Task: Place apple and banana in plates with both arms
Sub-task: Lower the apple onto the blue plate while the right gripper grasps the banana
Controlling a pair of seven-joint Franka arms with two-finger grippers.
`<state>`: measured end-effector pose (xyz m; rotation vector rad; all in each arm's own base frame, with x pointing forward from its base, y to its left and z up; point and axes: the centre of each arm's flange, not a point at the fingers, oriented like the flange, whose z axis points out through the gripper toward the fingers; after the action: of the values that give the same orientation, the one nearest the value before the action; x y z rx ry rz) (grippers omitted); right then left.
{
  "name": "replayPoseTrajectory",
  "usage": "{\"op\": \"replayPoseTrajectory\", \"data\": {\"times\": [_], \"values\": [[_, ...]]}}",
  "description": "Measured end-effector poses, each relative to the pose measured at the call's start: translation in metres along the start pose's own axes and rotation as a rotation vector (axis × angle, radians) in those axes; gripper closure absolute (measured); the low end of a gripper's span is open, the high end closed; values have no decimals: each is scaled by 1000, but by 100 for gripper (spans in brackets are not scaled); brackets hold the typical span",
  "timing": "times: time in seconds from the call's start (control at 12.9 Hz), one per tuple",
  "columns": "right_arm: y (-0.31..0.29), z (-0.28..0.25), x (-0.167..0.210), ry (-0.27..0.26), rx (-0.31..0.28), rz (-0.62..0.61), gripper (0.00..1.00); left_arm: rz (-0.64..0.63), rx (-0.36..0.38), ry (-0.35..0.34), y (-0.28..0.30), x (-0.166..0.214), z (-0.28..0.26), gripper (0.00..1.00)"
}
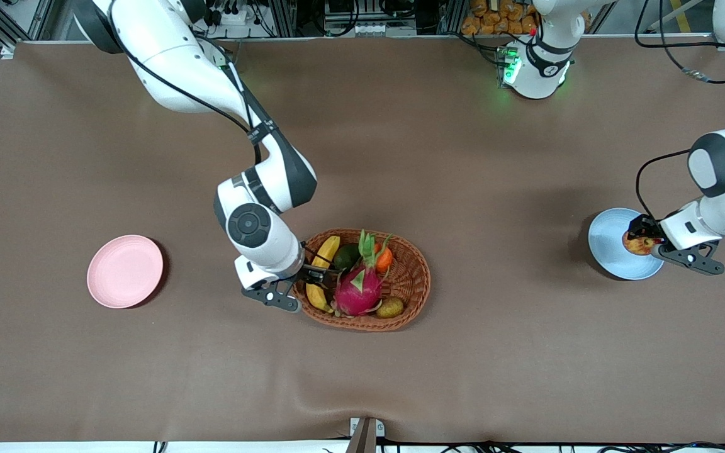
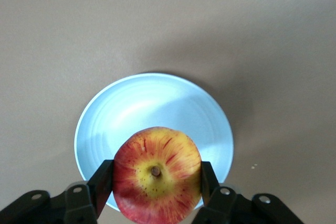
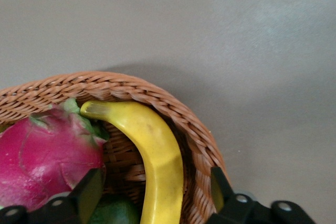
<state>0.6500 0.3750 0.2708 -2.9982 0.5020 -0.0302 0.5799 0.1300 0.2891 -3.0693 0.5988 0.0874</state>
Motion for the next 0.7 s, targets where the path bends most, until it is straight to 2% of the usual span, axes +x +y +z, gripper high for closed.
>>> {"op": "replayPoseTrajectory", "data": {"times": [0.08,0.15,0.54,0.7], "values": [[-2,5,-3,-4,-4,-1,24,0,3,-1,-2,-4,7,29],[-5,8,-7,-7,-7,-4,26,7,6,0,-4,-7,12,29],[-15,17,-23,-18,-19,22,25,19,25,48,-16,-32,63,29],[-12,28,-23,-26,-31,26,26,22,30,57,-16,-37,66,29]]}}
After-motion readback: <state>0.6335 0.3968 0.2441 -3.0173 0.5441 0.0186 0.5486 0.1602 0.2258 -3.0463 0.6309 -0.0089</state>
